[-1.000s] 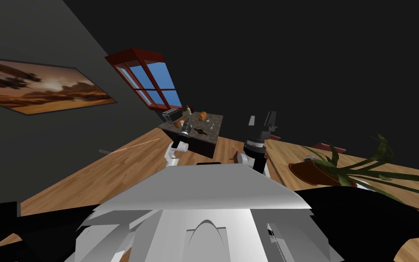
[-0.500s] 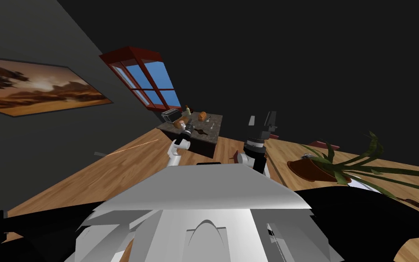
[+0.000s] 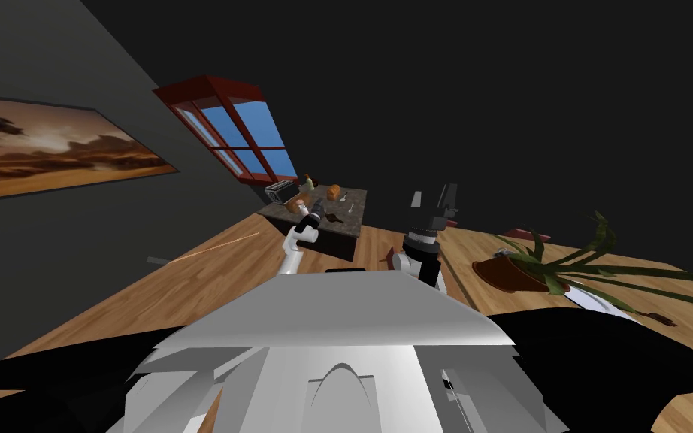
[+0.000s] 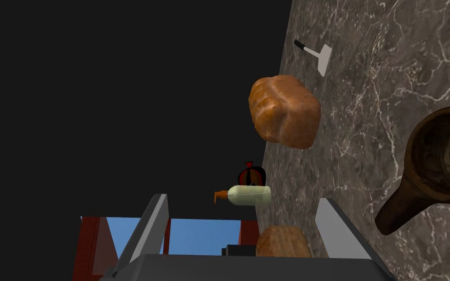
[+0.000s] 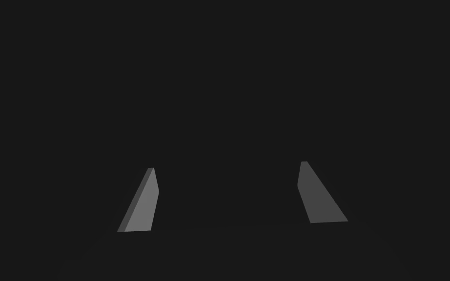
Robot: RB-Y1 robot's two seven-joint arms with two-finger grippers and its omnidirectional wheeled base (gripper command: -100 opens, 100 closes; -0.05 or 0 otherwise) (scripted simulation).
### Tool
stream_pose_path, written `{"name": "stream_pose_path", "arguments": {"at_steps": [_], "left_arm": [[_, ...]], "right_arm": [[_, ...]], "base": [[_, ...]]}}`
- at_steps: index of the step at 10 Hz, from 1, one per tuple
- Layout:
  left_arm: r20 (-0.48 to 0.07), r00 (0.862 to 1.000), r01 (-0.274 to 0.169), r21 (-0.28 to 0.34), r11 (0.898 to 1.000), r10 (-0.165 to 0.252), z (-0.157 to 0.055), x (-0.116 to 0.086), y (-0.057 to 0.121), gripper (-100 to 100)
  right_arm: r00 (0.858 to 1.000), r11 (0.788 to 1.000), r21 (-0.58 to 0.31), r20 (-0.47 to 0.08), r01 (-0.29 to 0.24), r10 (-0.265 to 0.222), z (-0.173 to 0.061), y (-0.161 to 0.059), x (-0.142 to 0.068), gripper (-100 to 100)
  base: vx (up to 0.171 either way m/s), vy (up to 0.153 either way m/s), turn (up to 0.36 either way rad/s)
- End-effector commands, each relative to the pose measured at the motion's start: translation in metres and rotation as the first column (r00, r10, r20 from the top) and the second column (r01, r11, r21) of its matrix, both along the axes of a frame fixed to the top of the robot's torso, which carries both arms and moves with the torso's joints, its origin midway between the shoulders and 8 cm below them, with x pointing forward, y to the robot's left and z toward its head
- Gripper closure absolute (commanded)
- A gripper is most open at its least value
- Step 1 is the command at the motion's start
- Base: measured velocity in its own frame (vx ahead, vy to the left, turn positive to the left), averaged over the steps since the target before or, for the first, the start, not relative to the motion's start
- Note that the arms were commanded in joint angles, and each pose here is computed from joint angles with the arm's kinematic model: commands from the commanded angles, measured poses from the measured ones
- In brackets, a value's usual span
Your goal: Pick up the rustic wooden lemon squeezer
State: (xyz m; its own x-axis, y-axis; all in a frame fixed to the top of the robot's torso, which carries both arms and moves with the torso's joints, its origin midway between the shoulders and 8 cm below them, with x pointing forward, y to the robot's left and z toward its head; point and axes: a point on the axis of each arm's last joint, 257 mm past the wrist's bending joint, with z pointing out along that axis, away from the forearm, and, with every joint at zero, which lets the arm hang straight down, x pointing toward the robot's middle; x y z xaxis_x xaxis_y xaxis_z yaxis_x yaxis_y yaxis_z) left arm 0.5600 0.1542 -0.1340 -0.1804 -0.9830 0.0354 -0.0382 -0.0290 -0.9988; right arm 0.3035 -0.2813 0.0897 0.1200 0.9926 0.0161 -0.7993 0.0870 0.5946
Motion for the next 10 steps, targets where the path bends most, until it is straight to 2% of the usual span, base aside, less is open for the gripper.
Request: {"name": "stream_pose_path", "arguments": {"at_steps": [1,2,3,4,7,9,10], "left_arm": [[-0.042,0.999,0.004,-0.005,1.0,-0.004,-0.009,0.002,-0.004,-100],[-0.077,0.997,0.017,-0.02,1.0,-0.019,-0.015,0.008,-0.014,-100],[-0.092,0.996,0.015,-0.017,1.0,-0.017,-0.019,0.008,-0.014,-100],[-0.134,0.991,0.026,-0.031,0.999,-0.03,-0.027,0.013,-0.023,-100],[-0.187,0.982,0.033,-0.041,0.999,-0.04,-0.037,0.017,-0.032,-100],[-0.267,0.962,0.047,-0.064,0.997,-0.062,-0.053,0.024,-0.05,-100],[-0.273,0.96,0.046,-0.062,0.997,-0.061,-0.054,0.023,-0.05,-100]], "right_arm": [[1.0,1.0,0.0,0.0,0.0,0.0,0.0,0.0,0.0,0],[1.0,1.0,0.0,0.0,0.0,0.0,0.0,0.0,0.0,0],[1.0,1.0,0.0,0.0,0.0,0.0,0.0,0.0,0.0,0],[1.0,1.0,0.0,0.0,0.0,0.0,0.0,0.0,0.0,0],[1.0,1.0,0.0,0.0,0.0,0.0,0.0,0.0,0.0,0],[1.0,1.0,0.0,0.0,0.0,0.0,0.0,0.0,0.0,0],[1.0,1.0,0.0,0.0,0.0,0.0,0.0,0.0,0.0,0]], "base": [[-0.003,0.046,-0.046],[0.001,0.044,-0.063],[0.0,0.035,-0.03],[0.0,0.048,-0.05],[-0.001,0.041,-0.04],[-0.006,0.052,-0.058],[0.0,0.059,-0.031]]}}
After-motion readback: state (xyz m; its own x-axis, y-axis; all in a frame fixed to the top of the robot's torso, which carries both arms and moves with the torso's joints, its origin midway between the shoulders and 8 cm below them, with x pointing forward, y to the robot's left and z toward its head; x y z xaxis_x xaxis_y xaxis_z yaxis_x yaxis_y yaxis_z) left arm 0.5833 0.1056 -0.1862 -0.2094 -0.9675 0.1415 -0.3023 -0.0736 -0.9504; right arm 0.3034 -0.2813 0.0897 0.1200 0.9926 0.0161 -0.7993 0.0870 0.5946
